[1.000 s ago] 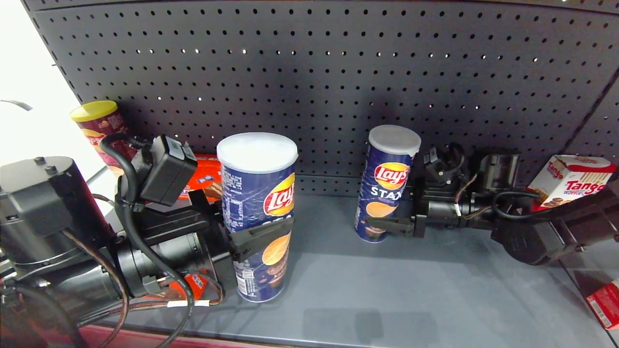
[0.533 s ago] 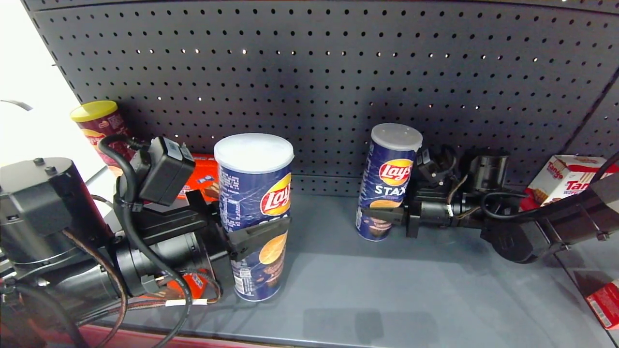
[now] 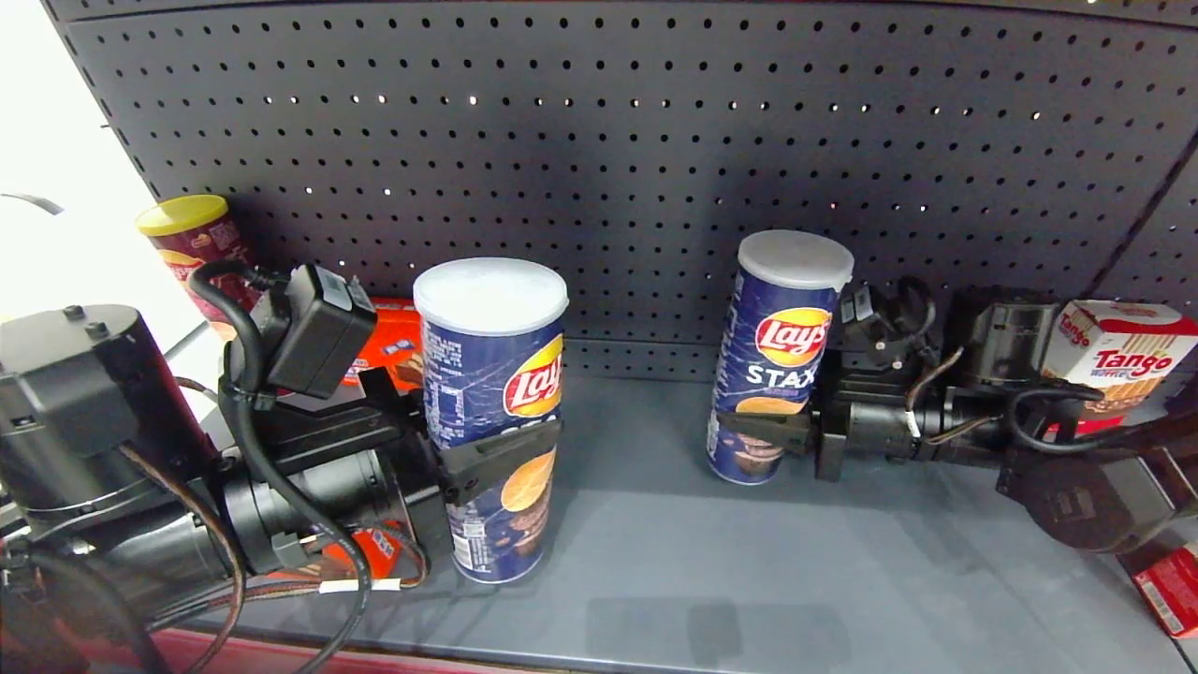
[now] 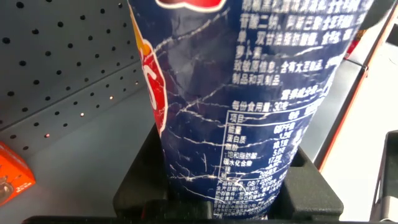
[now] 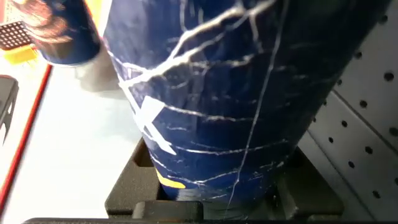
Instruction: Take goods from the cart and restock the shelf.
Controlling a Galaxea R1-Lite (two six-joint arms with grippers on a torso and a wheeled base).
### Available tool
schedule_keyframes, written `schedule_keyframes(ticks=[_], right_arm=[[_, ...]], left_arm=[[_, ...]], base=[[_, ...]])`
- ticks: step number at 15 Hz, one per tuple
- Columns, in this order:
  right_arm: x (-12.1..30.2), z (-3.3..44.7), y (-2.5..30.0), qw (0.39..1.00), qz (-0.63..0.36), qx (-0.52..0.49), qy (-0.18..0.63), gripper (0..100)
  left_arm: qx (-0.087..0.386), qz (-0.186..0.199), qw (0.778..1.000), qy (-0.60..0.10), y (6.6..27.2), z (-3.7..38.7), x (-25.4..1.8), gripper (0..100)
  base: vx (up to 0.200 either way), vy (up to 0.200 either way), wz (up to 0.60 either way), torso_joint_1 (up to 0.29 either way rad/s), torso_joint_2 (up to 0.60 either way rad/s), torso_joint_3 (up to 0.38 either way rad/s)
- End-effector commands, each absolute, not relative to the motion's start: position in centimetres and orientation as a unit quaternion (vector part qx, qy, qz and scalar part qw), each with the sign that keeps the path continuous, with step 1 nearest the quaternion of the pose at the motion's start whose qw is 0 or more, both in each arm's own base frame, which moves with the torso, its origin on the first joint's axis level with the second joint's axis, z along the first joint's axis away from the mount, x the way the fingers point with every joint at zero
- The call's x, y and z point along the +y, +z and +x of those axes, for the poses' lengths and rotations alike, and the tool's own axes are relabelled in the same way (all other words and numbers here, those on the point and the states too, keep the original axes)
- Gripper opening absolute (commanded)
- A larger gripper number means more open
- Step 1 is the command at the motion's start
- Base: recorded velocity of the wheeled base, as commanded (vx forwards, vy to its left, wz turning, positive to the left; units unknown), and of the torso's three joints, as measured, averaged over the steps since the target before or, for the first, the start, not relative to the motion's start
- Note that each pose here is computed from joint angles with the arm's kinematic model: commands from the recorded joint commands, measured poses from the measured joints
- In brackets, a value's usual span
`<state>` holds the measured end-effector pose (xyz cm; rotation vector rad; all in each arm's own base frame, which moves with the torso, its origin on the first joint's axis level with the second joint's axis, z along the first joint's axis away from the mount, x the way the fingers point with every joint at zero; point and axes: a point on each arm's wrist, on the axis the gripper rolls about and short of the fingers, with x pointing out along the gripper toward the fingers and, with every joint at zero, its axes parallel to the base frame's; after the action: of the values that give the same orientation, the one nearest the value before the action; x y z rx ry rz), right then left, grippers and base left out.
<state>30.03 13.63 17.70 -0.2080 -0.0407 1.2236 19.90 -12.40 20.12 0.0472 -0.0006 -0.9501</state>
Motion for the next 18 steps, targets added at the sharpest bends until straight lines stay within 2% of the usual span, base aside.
schedule_keyframes(ticks=[1, 7, 11, 18], right_arm=[[13.2, 26.8, 18.5, 0.811, -0.101, -0.031, 0.575, 0], [13.5, 18.3, 16.2, 0.820, -0.089, -0.022, 0.565, 0], [13.1, 17.5, 14.6, 0.822, -0.089, -0.009, 0.563, 0], [14.2, 19.1, 12.6, 0.822, -0.090, 0.001, 0.562, 0]], left_arm=[[-0.002, 0.023, 0.889, -0.457, 20.2, 19.9, -12.4, 0], [0.000, 0.022, 0.890, -0.456, 20.1, 20.0, -12.3, 0], [0.001, 0.023, 0.890, -0.455, 20.1, 19.9, -12.3, 0], [0.001, 0.023, 0.893, -0.449, 20.1, 20.1, -12.0, 0]], base=[[0.000, 0.000, 0.00, 0.000, 0.00, 0.000], [0.000, 0.000, 0.00, 0.000, 0.00, 0.000], [0.000, 0.000, 0.00, 0.000, 0.00, 0.000], [0.000, 0.000, 0.00, 0.000, 0.00, 0.000]])
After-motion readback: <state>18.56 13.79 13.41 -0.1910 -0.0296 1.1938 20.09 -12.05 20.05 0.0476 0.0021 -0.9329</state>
